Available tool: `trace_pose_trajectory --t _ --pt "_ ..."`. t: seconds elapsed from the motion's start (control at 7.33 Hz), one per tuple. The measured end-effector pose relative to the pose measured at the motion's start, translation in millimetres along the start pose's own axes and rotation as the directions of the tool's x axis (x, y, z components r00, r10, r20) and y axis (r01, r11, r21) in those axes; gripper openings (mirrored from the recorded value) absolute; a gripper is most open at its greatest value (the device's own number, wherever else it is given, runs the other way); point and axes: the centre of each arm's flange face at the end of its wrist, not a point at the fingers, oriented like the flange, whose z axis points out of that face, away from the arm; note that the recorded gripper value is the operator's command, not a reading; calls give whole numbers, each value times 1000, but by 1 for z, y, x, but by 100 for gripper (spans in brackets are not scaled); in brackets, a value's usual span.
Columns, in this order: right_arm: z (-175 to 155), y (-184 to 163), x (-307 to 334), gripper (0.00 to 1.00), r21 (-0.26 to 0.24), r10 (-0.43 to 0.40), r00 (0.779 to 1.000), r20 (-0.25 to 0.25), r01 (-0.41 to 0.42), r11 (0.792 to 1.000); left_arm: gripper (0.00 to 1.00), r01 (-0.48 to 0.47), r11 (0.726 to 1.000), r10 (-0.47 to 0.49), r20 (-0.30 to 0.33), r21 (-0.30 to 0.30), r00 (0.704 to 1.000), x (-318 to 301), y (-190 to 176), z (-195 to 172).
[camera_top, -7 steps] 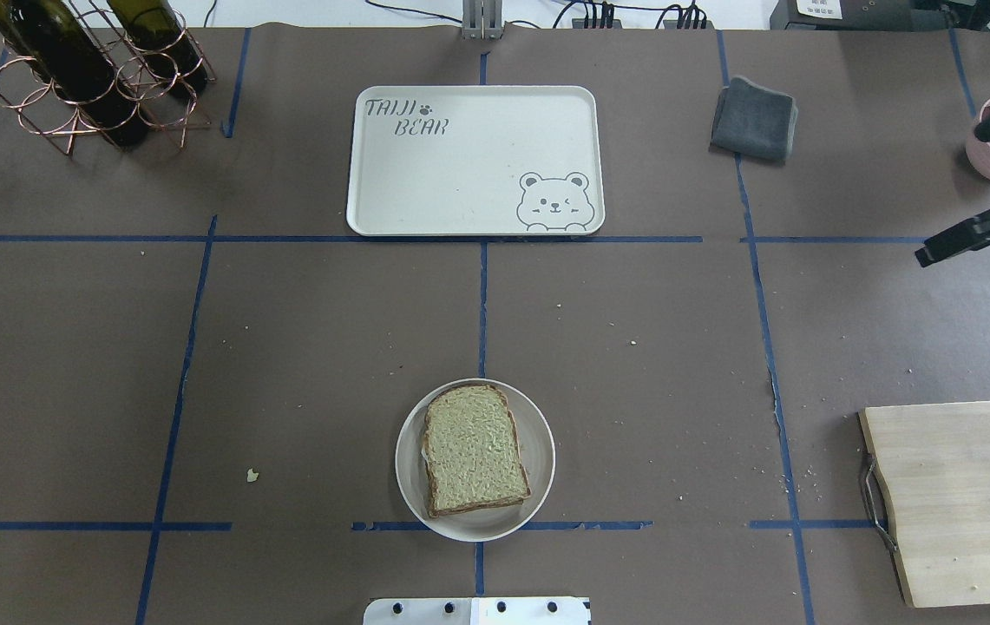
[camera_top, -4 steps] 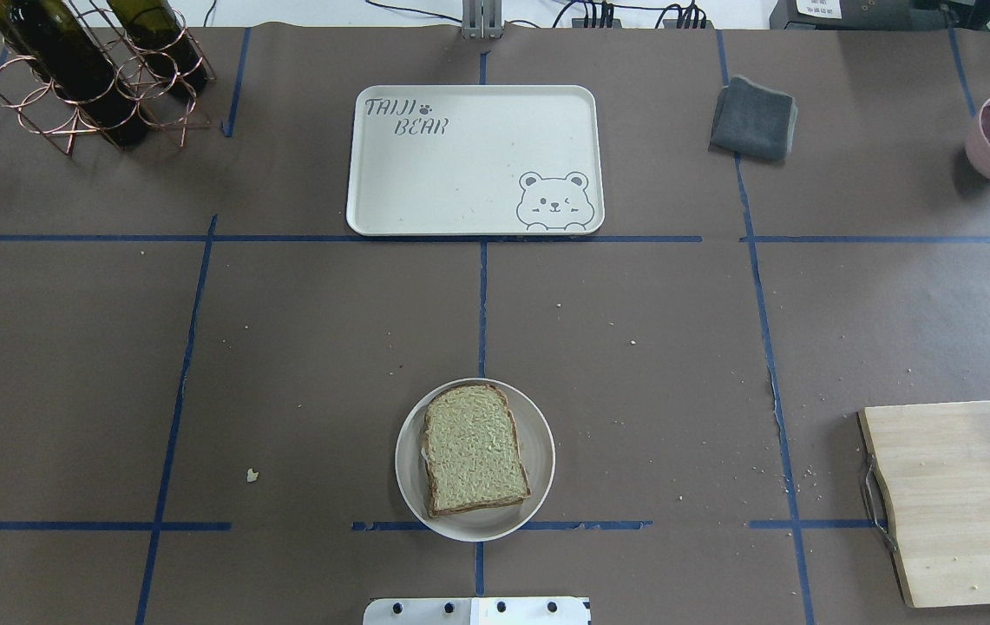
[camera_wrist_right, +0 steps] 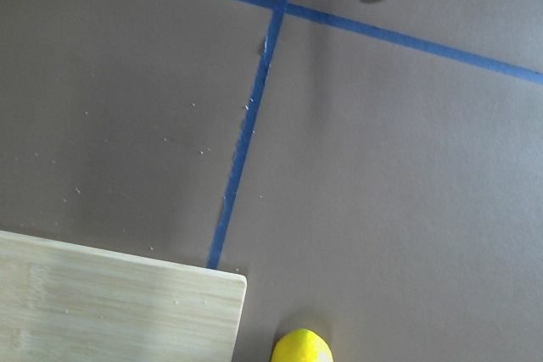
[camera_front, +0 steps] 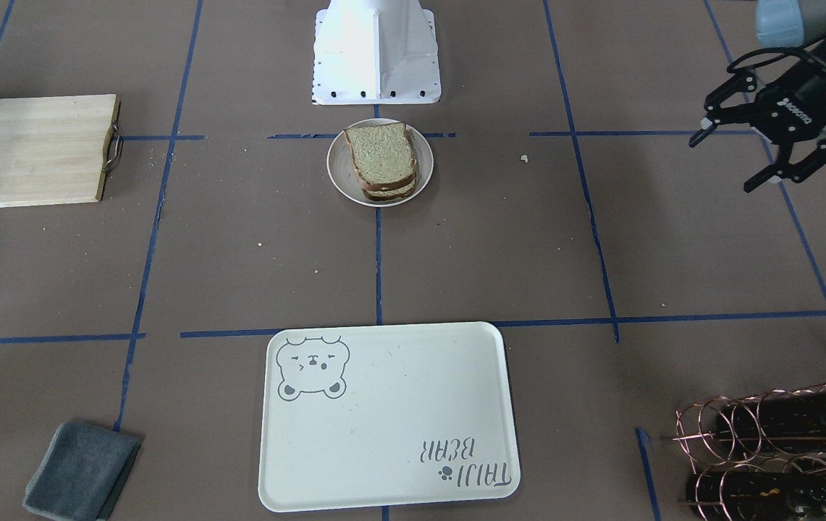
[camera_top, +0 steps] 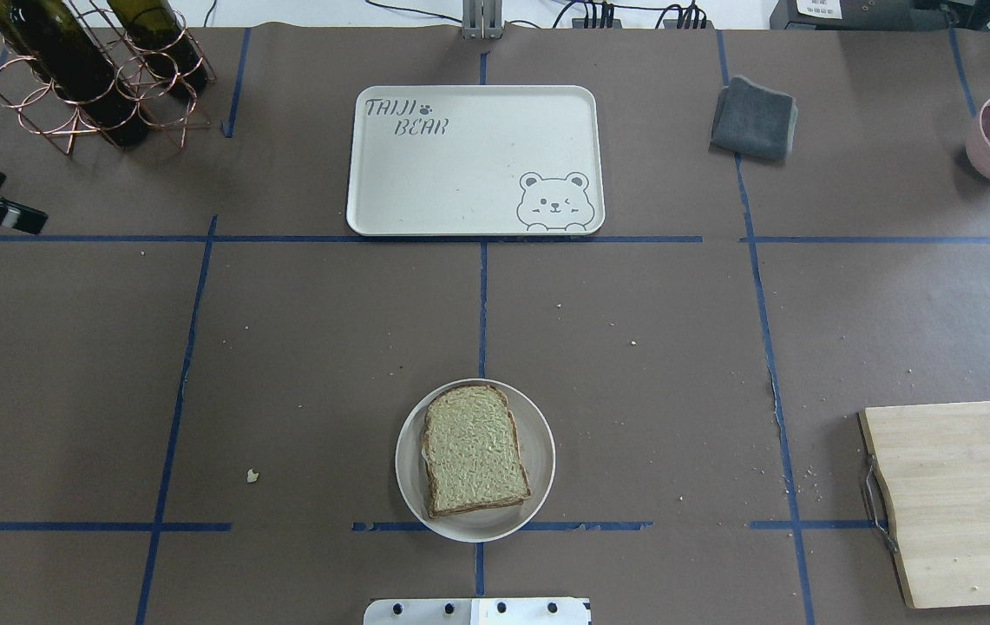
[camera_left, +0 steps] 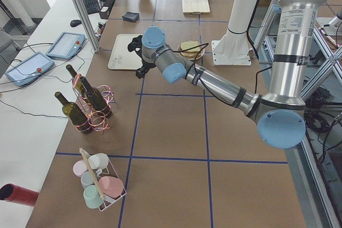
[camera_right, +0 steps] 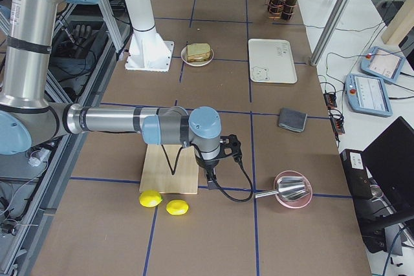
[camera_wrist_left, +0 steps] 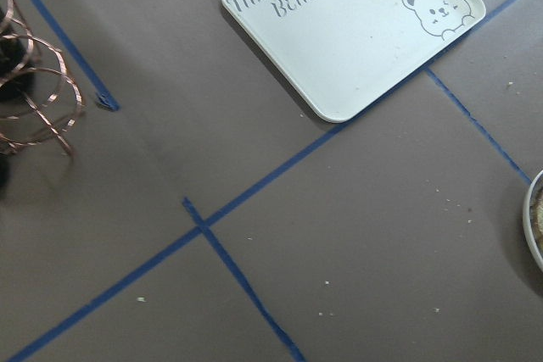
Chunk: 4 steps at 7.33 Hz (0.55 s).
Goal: Make sandwich and place on tray
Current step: 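Reach the left gripper to the white plate rim and grasp it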
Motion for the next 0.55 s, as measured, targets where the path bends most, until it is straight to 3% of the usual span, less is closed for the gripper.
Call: trace_pose_trajectory --t 0.27,0.55 --pt "7 11 5 100 -23 14 1000 -6 -15 1000 100 215 977 -215 -16 -5 977 76 1 73" --pt "8 14 7 100 -28 21 1000 -8 -21 999 100 419 908 -419 -40 18 907 171 5 150"
